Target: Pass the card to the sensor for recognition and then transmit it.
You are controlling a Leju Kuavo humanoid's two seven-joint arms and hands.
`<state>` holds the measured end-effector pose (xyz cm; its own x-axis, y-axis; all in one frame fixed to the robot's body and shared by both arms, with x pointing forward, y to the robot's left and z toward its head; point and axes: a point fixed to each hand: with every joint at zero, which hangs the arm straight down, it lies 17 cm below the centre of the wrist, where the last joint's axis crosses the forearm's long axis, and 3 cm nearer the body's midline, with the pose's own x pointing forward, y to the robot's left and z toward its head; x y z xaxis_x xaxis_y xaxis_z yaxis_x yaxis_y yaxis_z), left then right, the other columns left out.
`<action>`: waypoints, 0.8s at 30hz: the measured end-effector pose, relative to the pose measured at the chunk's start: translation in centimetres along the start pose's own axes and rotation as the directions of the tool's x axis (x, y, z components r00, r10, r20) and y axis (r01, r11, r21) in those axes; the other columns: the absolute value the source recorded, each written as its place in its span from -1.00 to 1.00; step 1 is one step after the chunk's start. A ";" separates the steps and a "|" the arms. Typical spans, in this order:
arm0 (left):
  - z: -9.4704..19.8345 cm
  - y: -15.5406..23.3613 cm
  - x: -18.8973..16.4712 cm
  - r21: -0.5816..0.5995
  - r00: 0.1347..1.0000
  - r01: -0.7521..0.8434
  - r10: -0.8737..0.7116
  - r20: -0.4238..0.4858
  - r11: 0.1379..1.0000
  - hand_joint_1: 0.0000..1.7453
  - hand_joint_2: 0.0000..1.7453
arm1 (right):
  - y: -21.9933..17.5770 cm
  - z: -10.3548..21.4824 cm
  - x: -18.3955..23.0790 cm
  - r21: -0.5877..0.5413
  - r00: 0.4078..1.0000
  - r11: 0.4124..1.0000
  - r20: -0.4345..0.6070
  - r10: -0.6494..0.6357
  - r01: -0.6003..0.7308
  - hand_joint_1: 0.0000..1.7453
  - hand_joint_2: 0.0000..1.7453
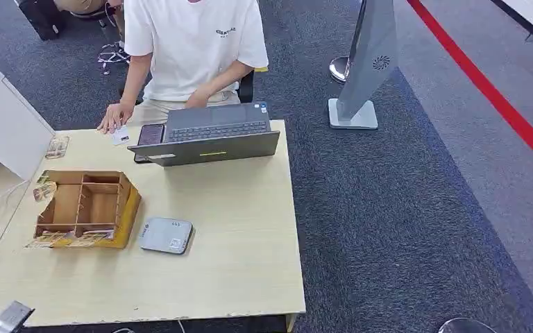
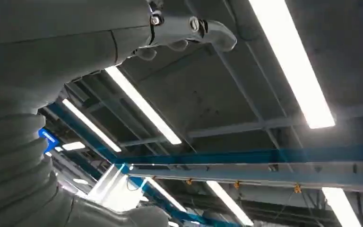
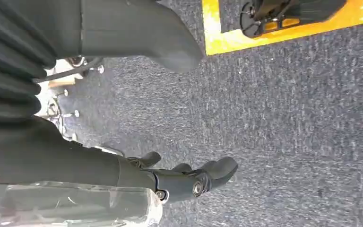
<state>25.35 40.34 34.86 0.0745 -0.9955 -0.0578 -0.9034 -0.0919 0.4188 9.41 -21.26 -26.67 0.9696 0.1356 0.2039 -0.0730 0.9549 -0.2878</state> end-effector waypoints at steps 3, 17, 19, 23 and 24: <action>0.4 -4.0 -2.4 -0.078 0.998 0.056 -0.057 -0.010 0.995 -1.00 1.00 | -0.1 -0.1 -0.1 0.004 1.000 1.000 0.003 0.011 -0.011 -1.00 1.00; 1.0 -15.2 -10.3 -0.317 0.977 0.189 -0.211 -0.038 0.929 -1.00 1.00 | -0.5 -0.3 -0.1 0.001 1.000 1.000 0.004 0.023 -0.023 -1.00 1.00; 1.0 -15.5 -9.7 -0.321 0.979 0.177 -0.200 -0.041 0.931 -1.00 1.00 | -0.5 -0.3 -0.1 0.001 1.000 1.000 0.004 0.021 -0.021 -1.00 1.00; 1.1 -16.0 -9.0 -0.327 0.981 0.154 -0.183 -0.059 0.932 -1.00 1.00 | -0.5 -0.3 -0.2 0.000 1.000 1.000 0.002 0.014 -0.014 -1.00 1.00; 1.2 -16.2 -8.6 -0.331 0.983 0.148 -0.177 -0.059 0.932 -1.00 1.00 | -0.5 -0.3 -0.2 0.000 1.000 1.000 0.002 0.013 -0.013 -1.00 1.00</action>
<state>38.82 50.40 27.48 0.2576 -0.9631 -0.0777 -0.6912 -0.2398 0.6818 9.28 -21.88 -26.81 0.9680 0.1485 0.2021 -0.0854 0.9530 -0.2908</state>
